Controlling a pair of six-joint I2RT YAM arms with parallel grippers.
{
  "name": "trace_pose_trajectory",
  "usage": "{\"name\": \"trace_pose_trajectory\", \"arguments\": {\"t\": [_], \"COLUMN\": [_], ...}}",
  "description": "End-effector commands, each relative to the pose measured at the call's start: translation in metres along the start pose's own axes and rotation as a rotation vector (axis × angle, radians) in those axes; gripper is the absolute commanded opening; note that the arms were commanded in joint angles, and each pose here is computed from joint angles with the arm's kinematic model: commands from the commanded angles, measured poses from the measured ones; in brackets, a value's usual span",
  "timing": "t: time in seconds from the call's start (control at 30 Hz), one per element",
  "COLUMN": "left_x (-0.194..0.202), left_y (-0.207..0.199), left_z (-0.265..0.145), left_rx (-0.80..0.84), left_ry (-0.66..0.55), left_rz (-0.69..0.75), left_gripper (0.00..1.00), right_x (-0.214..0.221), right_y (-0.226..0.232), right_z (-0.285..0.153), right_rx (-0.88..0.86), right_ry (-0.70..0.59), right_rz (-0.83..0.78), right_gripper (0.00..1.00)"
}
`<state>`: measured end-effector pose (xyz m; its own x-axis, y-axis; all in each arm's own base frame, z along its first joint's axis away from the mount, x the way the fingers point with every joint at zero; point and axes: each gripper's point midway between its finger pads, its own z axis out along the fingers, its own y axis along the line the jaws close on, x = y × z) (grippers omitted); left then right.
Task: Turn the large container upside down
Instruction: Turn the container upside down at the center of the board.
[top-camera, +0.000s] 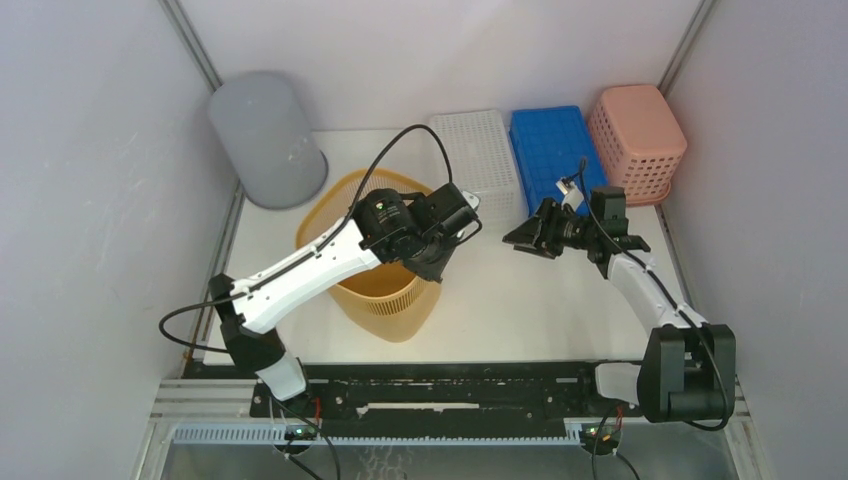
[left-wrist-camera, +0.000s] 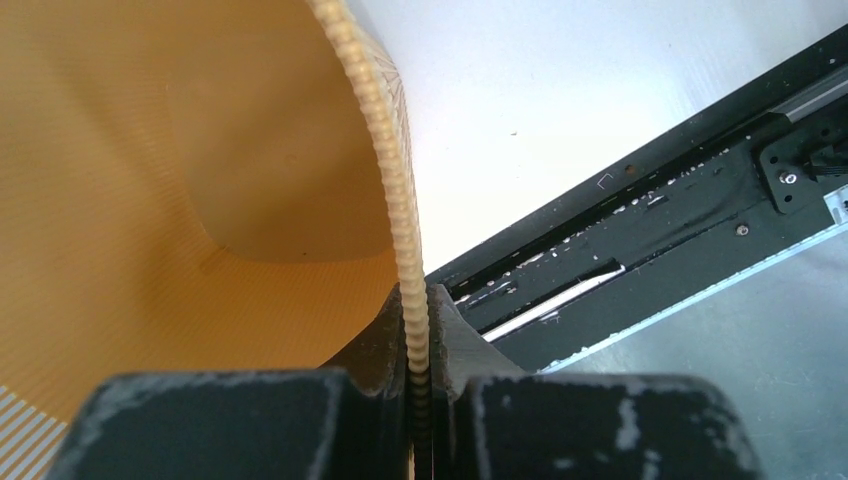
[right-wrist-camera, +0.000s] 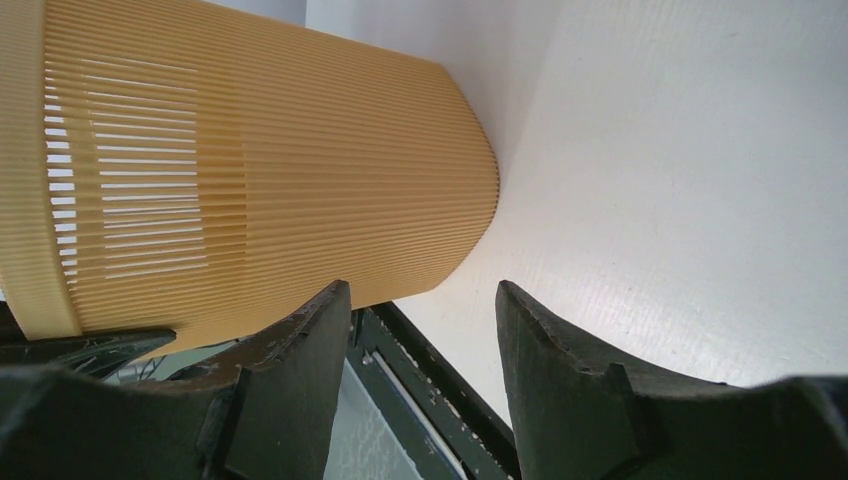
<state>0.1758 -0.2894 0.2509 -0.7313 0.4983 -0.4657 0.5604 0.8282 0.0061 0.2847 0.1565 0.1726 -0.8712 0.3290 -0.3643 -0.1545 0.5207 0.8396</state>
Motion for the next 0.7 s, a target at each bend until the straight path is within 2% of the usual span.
{"name": "trace_pose_trajectory", "arguments": {"t": [0.0, 0.37, 0.53, 0.67], "left_x": [-0.014, -0.074, -0.096, -0.109], "left_y": [-0.015, -0.021, -0.024, -0.026], "left_z": [-0.018, -0.072, -0.088, -0.096], "left_rx": [0.097, 0.296, 0.394, 0.491], "left_ry": [-0.051, -0.232, -0.316, -0.4], "left_rz": [-0.03, -0.139, -0.217, -0.31], "left_gripper": [0.0, 0.0, 0.0, 0.0], "right_x": [-0.008, -0.016, -0.026, -0.038], "right_y": [0.018, 0.046, 0.056, 0.058], "right_z": [-0.009, -0.041, -0.068, -0.098], "right_rx": [-0.043, 0.017, 0.083, 0.175], "right_ry": [-0.049, -0.16, -0.262, -0.397], "right_rz": [-0.067, -0.139, -0.171, -0.185], "right_gripper": [0.64, 0.64, 0.64, 0.65]}}
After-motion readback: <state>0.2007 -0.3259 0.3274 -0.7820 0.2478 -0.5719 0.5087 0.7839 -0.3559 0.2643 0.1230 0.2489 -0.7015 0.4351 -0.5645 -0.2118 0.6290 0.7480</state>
